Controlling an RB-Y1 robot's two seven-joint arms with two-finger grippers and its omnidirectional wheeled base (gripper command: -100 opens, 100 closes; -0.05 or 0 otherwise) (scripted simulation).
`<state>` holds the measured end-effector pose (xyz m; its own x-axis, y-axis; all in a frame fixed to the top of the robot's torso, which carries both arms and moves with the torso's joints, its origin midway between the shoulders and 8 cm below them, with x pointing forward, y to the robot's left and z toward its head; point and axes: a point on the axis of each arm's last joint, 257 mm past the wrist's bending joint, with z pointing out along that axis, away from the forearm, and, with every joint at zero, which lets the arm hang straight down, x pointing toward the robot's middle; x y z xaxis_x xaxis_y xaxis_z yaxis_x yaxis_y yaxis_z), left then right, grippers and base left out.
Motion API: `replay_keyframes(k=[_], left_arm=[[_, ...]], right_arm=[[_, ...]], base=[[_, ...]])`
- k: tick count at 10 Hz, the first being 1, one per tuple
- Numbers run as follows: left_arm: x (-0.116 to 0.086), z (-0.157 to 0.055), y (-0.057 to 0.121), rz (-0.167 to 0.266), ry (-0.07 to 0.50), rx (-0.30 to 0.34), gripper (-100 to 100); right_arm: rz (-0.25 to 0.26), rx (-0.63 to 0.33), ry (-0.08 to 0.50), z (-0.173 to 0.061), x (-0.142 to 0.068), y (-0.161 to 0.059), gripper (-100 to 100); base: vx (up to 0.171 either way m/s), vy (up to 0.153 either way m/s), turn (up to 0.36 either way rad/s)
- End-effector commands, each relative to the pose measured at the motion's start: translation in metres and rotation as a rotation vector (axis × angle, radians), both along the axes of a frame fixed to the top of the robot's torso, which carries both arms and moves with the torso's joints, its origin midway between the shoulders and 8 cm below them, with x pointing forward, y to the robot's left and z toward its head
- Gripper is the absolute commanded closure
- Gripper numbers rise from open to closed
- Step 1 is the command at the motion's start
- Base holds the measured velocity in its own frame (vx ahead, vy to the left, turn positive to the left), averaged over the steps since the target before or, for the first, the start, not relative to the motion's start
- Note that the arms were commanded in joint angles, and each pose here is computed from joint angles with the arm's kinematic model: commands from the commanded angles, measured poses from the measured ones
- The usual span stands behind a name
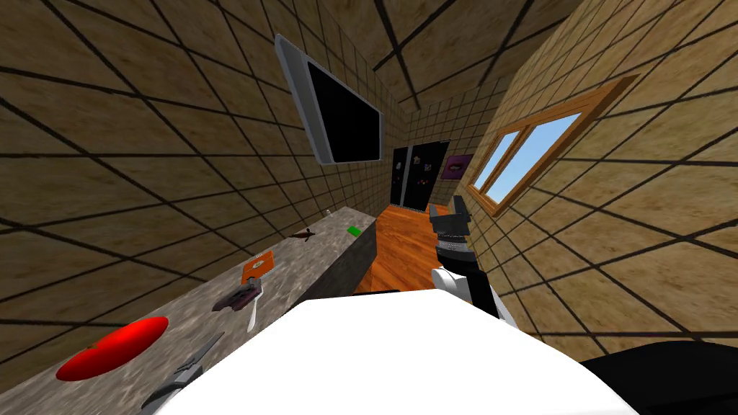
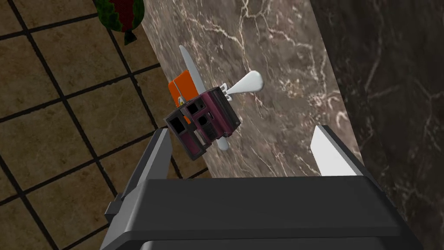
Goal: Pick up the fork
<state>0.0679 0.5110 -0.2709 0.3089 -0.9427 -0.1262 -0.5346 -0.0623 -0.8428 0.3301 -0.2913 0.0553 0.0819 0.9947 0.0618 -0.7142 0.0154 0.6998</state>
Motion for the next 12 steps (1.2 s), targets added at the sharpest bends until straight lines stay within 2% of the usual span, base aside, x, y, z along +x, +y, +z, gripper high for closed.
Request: replay_keyframes(k=[1,2,3,4,5,6,7,8,9,10,11,12], left_arm=[[-0.020,-0.006,0.005,0.015,0.073,-0.025,-100],[-0.024,-0.007,0.006,0.018,0.082,-0.025,-100],[-0.040,-0.012,0.009,0.028,0.145,-0.045,-100],[-0.042,-0.012,0.009,0.030,0.149,-0.045,-100],[-0.060,-0.018,0.012,0.043,0.214,-0.065,-100],[-0.059,-0.018,0.012,0.039,0.216,-0.064,-100],[-0.076,-0.022,0.014,0.049,0.282,-0.082,-100],[-0.075,-0.022,0.014,0.046,0.283,-0.082,-100],[-0.093,-0.027,0.015,0.060,0.345,-0.099,-100],[-0.091,-0.027,0.015,0.050,0.349,-0.098,-100],[-0.107,-0.031,0.015,0.061,0.410,-0.114,-100],[-0.106,-0.031,0.015,0.052,0.414,-0.113,-100]], right_arm=[[0.000,0.000,0.000,0.000,0.000,0.000,0],[0.000,0.000,0.000,0.000,0.000,0.000,0],[0.000,0.000,0.000,0.000,0.000,0.000,0],[0.000,0.000,0.000,0.000,0.000,0.000,0],[0.000,0.000,0.000,0.000,0.000,0.000,0],[0.000,0.000,0.000,0.000,0.000,0.000,0],[0.000,0.000,0.000,0.000,0.000,0.000,0],[0.000,0.000,0.000,0.000,0.000,0.000,0],[0.000,0.000,0.000,0.000,0.000,0.000,0],[0.000,0.000,0.000,0.000,0.000,0.000,0],[0.000,0.000,0.000,0.000,0.000,0.000,0],[0.000,0.000,0.000,0.000,0.000,0.000,0]], base=[[-0.019,0.029,-0.354],[-0.016,0.029,-0.235],[-0.017,0.024,-0.330],[-0.016,0.028,-0.308],[-0.013,0.041,-0.403],[-0.014,0.040,-0.269],[-0.026,0.039,-0.392],[-0.027,0.037,-0.191],[-0.020,0.033,-0.345],[-0.019,0.036,-0.223],[-0.031,0.040,-0.359],[-0.029,0.041,-0.180]])
